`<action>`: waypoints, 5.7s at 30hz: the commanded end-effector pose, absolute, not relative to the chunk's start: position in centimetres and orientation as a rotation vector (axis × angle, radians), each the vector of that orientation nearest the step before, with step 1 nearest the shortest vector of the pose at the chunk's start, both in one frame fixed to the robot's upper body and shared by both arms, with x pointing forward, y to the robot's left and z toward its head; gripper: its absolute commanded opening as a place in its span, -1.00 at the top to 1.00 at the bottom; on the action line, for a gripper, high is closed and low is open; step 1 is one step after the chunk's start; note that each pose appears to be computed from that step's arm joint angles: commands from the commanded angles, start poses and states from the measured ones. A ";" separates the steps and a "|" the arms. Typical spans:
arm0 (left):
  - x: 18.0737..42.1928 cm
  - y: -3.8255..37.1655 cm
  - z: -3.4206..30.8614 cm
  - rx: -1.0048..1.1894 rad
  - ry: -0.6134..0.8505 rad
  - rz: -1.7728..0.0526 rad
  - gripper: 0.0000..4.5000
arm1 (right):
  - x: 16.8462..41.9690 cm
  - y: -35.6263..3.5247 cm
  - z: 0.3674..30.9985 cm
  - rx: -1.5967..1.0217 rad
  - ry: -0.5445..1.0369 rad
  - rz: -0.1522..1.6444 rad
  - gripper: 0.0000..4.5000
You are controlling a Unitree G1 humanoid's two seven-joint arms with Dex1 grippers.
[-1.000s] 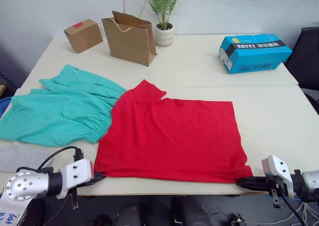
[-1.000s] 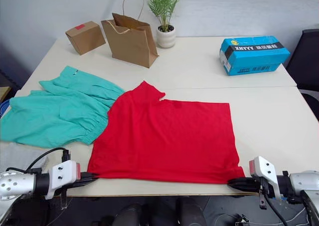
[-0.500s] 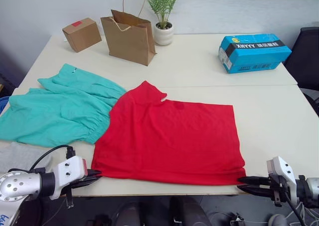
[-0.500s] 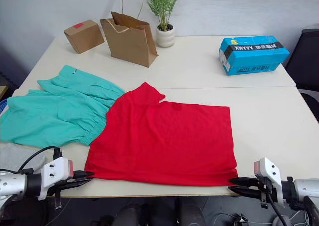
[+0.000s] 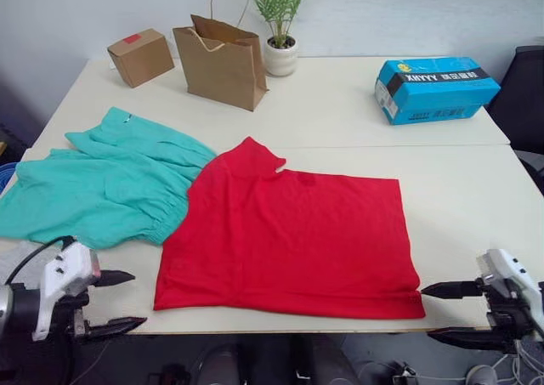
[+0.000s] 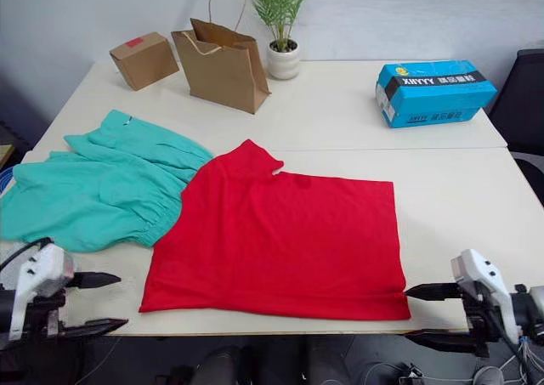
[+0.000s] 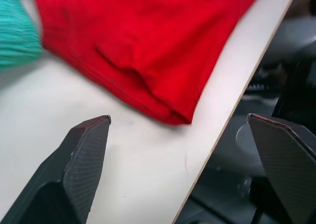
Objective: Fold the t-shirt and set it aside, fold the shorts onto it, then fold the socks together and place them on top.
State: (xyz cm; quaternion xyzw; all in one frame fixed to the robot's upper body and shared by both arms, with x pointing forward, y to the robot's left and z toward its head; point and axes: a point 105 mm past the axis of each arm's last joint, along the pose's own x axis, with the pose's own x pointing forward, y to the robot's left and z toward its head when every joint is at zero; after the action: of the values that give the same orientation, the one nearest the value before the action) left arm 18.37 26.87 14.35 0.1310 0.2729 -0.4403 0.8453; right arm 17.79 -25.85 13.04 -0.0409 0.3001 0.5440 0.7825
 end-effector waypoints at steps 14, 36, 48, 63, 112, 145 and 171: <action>35.6 21.7 20.3 0.241 0.228 -0.781 -0.99 | 34.5 -27.9 20.6 -0.283 0.112 0.735 -1.00; 42.1 18.1 17.5 0.232 0.346 -0.900 -0.99 | 39.8 -26.2 15.2 -0.166 0.327 0.654 -1.00; 42.0 17.1 17.9 0.232 0.346 -0.972 -0.71 | 40.0 -26.1 13.7 -0.139 0.357 0.648 -1.00; 42.7 16.7 18.8 0.197 0.286 -0.939 0.99 | 41.9 -26.4 14.9 -0.203 0.405 0.576 -1.00; 39.2 22.5 18.3 0.164 0.263 -0.816 1.00 | 37.7 -28.8 15.6 -0.183 0.217 0.745 0.98; 34.4 26.2 18.8 0.184 0.448 -0.835 -0.17 | 32.8 -28.1 17.1 -0.268 0.039 0.744 -0.59; 39.4 18.5 19.5 0.025 0.542 -0.964 -0.60 | 31.2 -23.6 17.4 -0.294 -0.041 0.853 -1.00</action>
State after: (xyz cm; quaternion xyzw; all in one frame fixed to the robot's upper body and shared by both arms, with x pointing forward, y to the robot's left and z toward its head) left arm 39.47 18.83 17.94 0.0135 0.2811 -0.4387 0.8534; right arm 31.40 -23.80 16.15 -0.1339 0.0038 0.4108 0.9018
